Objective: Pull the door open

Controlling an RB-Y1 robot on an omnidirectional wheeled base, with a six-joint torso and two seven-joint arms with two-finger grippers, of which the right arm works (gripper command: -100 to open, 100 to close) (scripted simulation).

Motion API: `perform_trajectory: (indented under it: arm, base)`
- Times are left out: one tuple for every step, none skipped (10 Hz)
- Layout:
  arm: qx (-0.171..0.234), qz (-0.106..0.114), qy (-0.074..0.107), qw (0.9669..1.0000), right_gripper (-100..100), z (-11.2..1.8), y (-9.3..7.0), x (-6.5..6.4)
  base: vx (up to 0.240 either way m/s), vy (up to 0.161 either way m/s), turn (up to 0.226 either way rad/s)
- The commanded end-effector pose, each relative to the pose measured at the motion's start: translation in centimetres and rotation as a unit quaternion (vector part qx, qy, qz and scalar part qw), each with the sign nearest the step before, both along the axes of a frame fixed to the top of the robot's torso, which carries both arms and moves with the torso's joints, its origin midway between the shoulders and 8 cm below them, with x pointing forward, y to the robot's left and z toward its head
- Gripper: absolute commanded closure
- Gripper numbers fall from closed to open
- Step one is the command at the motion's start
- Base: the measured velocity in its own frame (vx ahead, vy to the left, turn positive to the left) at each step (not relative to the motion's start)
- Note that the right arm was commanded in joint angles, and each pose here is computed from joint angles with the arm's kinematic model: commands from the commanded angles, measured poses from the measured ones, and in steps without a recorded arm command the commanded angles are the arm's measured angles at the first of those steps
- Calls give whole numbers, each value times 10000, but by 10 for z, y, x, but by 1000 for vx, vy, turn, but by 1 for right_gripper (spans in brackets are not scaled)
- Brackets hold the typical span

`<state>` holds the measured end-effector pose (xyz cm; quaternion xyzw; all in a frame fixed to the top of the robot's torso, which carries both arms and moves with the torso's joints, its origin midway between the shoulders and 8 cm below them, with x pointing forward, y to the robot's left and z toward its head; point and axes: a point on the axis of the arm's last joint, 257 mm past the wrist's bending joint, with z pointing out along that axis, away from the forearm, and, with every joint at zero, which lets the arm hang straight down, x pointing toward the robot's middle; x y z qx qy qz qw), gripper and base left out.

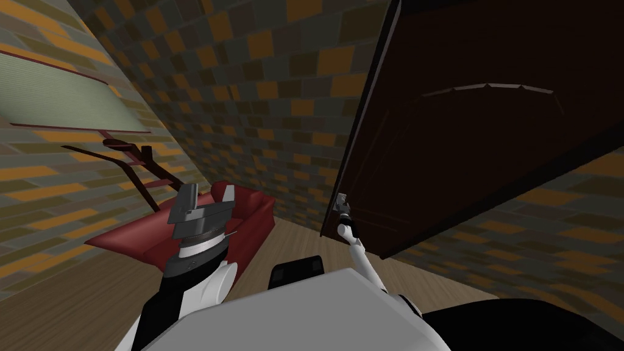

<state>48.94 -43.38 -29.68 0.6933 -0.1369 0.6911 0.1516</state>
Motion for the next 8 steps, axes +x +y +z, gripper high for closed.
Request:
perform_trajectory:
  arm:
    - [19, -102, -10, 9999, -100, 0, -20, -9]
    - [21, -162, -14, 9999, -100, 0, -32, -13]
    - [18, -125, -17, 9999, -100, 1, -24, -11]
    - [18, -125, -17, 9999, 100, 1, -24, -11]
    - [18, -125, -17, 9999, 100, 1, -24, -11]
    - [18, -125, -17, 9999, 100, 1, -24, -11]
    - [18, -125, -17, 9999, 100, 1, -24, -11]
    - [18, -125, -17, 9999, 100, 1, -24, -11]
  base:
    - [146, -17, 128]
    - [167, -26, 102]
    - [78, -16, 20]
    - [-12, 0, -24]
    - [-30, -1, -14]
    - [-24, 3, 16]
    - [-14, 3, 3]
    - [-5, 2, -2]
